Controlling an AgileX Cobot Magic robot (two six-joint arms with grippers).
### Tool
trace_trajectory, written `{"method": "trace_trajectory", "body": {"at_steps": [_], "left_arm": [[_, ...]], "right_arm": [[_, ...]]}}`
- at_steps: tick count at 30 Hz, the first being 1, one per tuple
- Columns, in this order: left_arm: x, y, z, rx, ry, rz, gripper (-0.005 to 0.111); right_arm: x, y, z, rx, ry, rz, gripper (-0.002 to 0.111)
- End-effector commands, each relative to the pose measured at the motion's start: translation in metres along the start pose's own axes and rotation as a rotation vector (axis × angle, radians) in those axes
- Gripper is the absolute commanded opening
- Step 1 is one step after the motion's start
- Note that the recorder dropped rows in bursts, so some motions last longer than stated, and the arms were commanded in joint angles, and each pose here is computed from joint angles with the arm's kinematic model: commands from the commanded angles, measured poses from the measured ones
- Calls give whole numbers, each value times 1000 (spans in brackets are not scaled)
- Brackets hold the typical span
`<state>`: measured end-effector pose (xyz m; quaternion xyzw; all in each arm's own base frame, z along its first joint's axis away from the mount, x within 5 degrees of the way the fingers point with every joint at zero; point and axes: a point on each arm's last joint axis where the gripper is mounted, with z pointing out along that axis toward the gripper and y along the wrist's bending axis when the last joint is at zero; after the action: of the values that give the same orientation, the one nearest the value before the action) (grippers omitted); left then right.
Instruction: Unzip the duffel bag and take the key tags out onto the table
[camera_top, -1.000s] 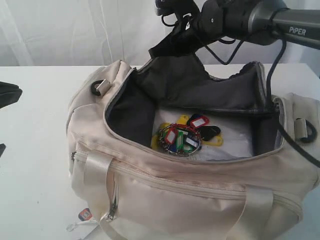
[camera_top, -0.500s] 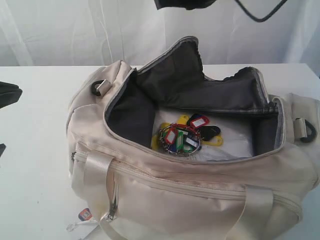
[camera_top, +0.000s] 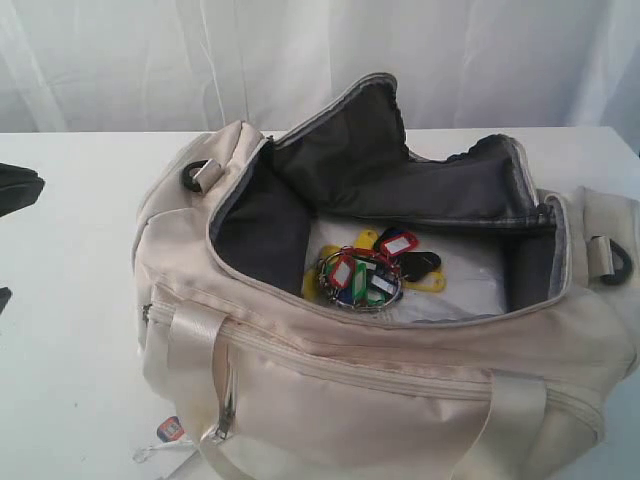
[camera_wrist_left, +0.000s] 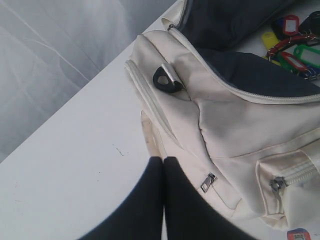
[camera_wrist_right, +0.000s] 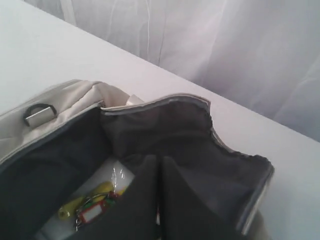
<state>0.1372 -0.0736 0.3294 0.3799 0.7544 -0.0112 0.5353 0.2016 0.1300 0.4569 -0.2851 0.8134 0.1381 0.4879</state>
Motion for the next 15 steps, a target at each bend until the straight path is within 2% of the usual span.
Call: {"method": "trace_trajectory", "body": {"at_steps": [1,8,13,15], "left_arm": [[0,-2,-1,9,-12,-24,0],[0,-3,-1,25,-15,-57,0],[-3,-5,7,68,22,-109,0],[-10,-5,10,136,94,-156,0]], "right_arm": [[42,1,-42,53,-57,31,0],[113,-18,-65,351,-38,41,0],[131,-19,-64,382,-42,98,0],[132,-19,-64,384,-32,102,0]]}}
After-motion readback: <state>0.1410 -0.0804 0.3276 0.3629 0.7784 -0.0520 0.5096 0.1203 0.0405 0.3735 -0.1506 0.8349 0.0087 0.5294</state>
